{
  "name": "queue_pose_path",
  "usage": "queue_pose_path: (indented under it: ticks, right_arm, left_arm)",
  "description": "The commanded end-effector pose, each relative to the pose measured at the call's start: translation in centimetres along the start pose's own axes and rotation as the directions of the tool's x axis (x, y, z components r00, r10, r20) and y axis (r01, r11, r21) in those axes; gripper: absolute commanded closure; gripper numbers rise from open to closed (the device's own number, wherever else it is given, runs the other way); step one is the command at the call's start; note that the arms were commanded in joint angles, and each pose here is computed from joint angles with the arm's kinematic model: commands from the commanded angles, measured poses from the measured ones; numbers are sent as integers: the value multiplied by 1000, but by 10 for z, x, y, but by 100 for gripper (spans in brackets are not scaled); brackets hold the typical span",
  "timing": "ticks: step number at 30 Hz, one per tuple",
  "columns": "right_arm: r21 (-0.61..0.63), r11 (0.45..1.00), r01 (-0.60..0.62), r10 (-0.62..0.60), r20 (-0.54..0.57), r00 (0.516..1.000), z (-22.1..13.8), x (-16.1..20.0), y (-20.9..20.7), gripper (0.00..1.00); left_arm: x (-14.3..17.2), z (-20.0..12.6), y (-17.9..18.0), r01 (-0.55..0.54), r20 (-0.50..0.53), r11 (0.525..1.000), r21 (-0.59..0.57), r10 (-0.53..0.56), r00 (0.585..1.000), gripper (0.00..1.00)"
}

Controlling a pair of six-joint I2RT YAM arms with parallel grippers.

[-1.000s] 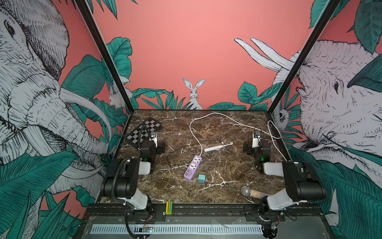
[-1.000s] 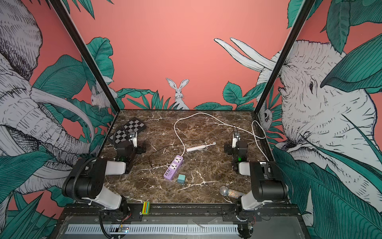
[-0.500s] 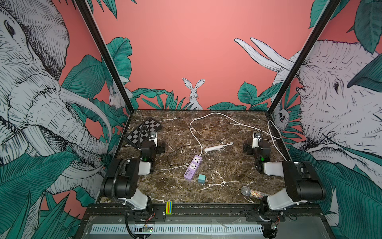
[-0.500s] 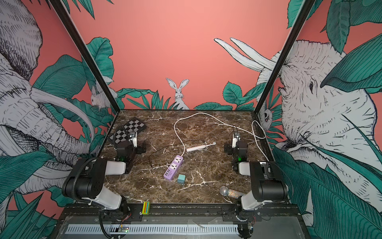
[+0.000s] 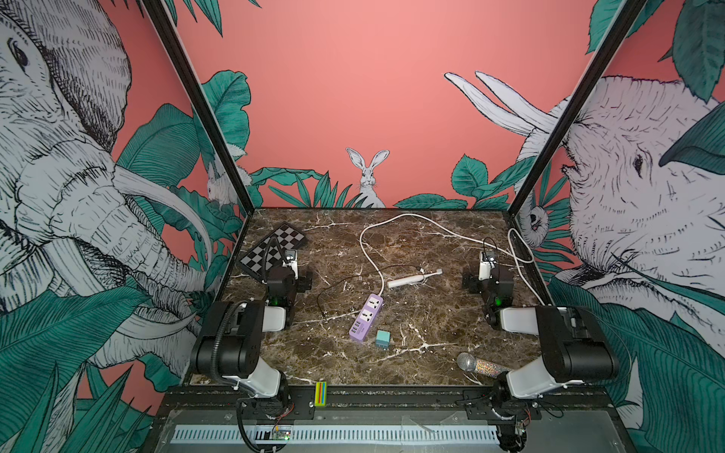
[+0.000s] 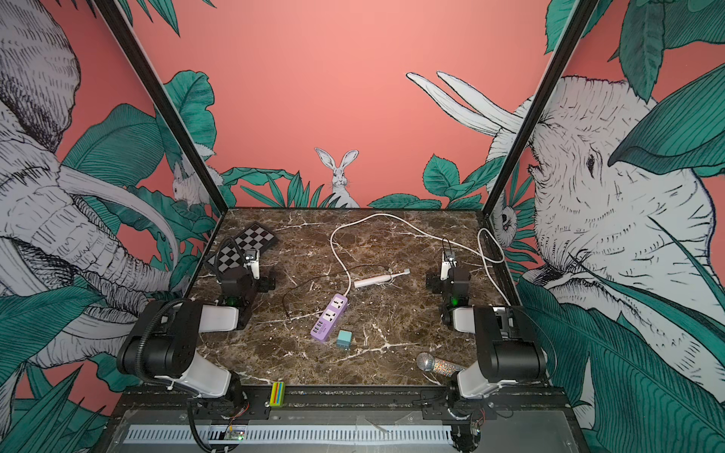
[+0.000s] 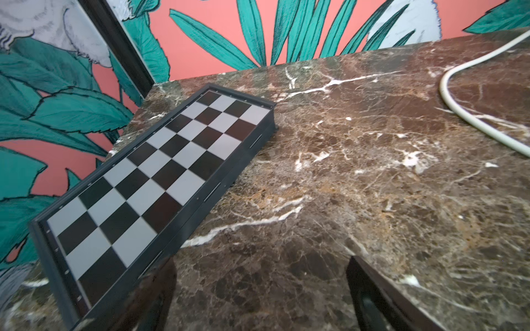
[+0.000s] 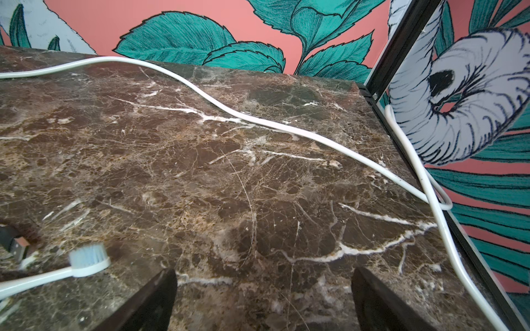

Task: Charge the electric toothbrush
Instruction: Pick up the plug from the center of the board.

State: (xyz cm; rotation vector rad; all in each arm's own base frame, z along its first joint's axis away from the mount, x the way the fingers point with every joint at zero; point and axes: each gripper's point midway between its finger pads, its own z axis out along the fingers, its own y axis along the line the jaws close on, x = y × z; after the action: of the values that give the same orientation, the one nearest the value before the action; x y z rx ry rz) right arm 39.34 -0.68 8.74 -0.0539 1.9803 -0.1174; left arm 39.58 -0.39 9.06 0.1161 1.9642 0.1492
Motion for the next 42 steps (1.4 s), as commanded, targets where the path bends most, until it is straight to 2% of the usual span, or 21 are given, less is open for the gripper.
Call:
queue_pose_path:
  ticks: [1, 3, 5, 8, 10, 12, 15, 19, 21, 22, 24, 28, 31, 34, 42]
  right_arm:
    - [-36, 999, 38, -35, 65, 997, -21, -38, 6, 7]
    - [-57, 996, 61, -58, 53, 997, -35, -61, 14, 8]
    - [-128, 989, 71, -57, 103, 993, -51, -87, 30, 9]
    - [-265, 959, 100, -76, 97, 992, -70, -95, 60, 11]
    - [-392, 902, 178, -151, 99, 983, -87, -87, 94, 15]
    - [-492, 816, 303, -250, 171, 953, -108, -78, 136, 17]
    - [-569, 671, 475, -361, 309, 880, -141, -65, 190, 16]
    - [-611, 417, 673, -480, 481, 734, -181, -26, 244, 15]
    - [-631, 345, 695, -523, 485, 700, -188, -6, 258, 14]
    - [-651, 307, 694, -546, 477, 689, -190, 5, 265, 14]
    - [-673, 247, 697, -583, 471, 662, -193, 22, 276, 14]
    - [-715, 151, 682, -627, 464, 625, -201, 50, 294, 14]
    - [-737, 118, 666, -616, 472, 631, -210, 59, 303, 14]
    - [-763, 119, 635, -599, 455, 659, -214, 64, 306, 14]
    - [-809, 109, 578, -605, 408, 684, -217, 77, 315, 21]
  left_arm:
    - [-39, -18, 22, 37, 34, 996, -83, -34, 999, 7]
    - [-62, -33, 26, 95, 92, 992, -83, -87, 992, 6]
    - [-90, -45, 18, 149, 118, 989, -1, -148, 982, 6]
    - [-120, -58, 3, 254, 29, 960, 116, -259, 965, 8]
    - [-130, -72, -16, 307, -59, 925, 224, -301, 952, 11]
    - [-136, -88, -33, 348, -107, 880, 323, -332, 937, 12]
    - [-136, -115, -50, 399, -178, 817, 416, -357, 917, 13]
    - [-115, -146, -76, 440, -339, 736, 515, -297, 893, 13]
    - [-100, -154, -86, 479, -431, 702, 527, -265, 862, 14]
    - [-93, -160, -95, 508, -480, 663, 549, -247, 842, 15]
    - [-82, -164, -104, 539, -530, 631, 557, -230, 816, 17]
    - [-62, -169, -116, 545, -566, 608, 578, -182, 804, 17]
    - [-54, -170, -121, 549, -586, 591, 591, -153, 795, 17]
    - [-50, -171, -125, 551, -589, 572, 608, -141, 796, 17]
    - [-45, -176, -136, 566, -597, 512, 646, -122, 793, 18]
